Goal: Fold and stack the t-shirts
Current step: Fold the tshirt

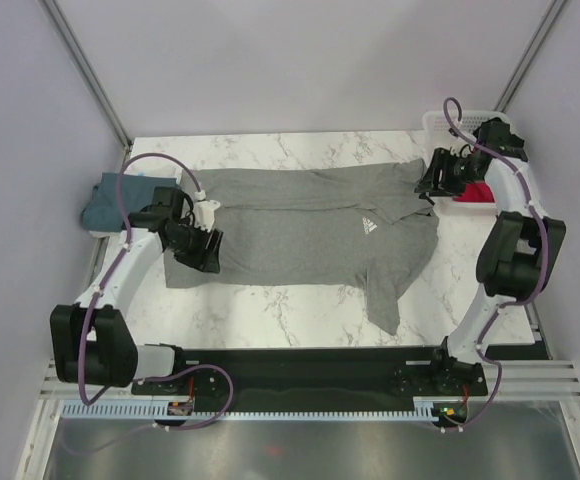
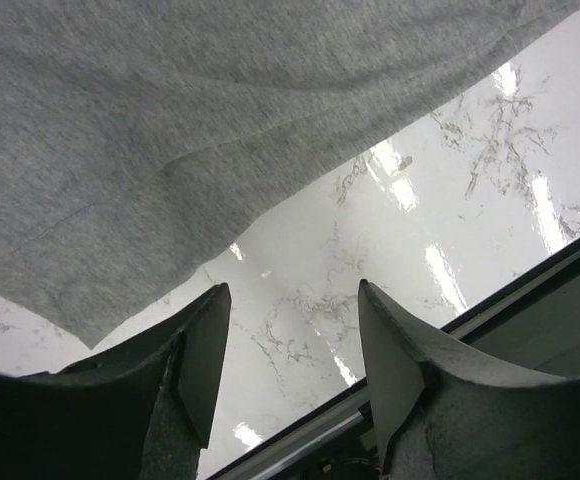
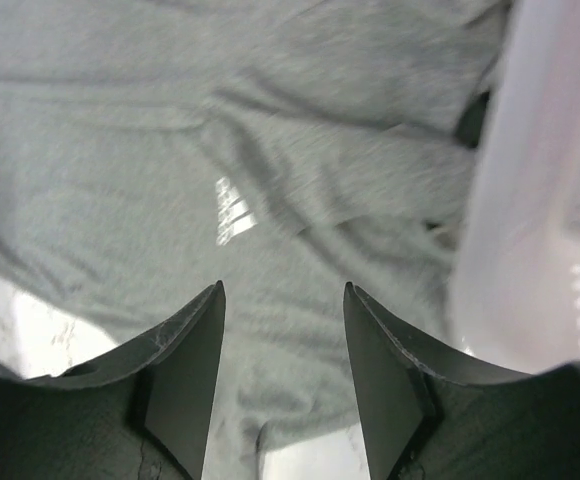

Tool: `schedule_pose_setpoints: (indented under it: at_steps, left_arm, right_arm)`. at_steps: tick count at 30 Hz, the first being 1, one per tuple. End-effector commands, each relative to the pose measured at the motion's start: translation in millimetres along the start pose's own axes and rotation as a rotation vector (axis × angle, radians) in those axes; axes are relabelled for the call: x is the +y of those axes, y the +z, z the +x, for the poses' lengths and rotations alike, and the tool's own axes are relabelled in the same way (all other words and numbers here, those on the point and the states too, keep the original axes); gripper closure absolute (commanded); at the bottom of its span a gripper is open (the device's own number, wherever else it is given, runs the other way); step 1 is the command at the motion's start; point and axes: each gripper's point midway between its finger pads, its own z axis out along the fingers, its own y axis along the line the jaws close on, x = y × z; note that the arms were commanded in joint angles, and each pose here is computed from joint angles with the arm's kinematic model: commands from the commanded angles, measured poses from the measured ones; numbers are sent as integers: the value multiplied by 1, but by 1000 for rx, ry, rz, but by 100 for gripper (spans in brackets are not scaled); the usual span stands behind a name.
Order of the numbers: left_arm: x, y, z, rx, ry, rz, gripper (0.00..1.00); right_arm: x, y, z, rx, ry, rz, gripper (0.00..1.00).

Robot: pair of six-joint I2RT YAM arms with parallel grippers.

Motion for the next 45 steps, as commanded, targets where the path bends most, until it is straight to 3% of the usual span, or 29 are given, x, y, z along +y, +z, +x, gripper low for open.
schedule_pose_setpoints:
  at_steps: [1, 5, 7, 8, 11, 15, 24, 32, 45]
  left_arm:
    - [-11, -33, -11, -84, 52, -23, 38]
    - [-1, -31, 1, -56, 109, -76, 37]
    - [-2, -25, 2, -44, 89, -58, 38]
    - [-3, -24, 0, -52, 83, -54, 38]
    - [-3, -22, -8, -80, 65, -46, 37]
    - [0, -19, -14, -83, 58, -47, 38]
    - [-1, -22, -20, -106, 59, -49, 38]
    - [2, -21, -18, -100, 62, -61, 38]
    - [6, -18, -20, -89, 46, -68, 38]
  right_arm:
    - [76, -54, 0, -115, -194, -149, 41]
    - [85, -59, 61, -26, -52, -176, 41]
    - [83, -51, 127, 139, 114, -193, 43]
    - [84, -53, 127, 132, 118, -189, 43]
    - [74, -46, 189, 267, 259, -141, 44]
    - [66, -47, 221, 296, 344, -78, 45]
    - [31, -37, 248, 385, 391, 100, 54]
    - [6, -28, 269, 482, 408, 204, 53]
    - [9, -3, 266, 520, 385, 164, 60]
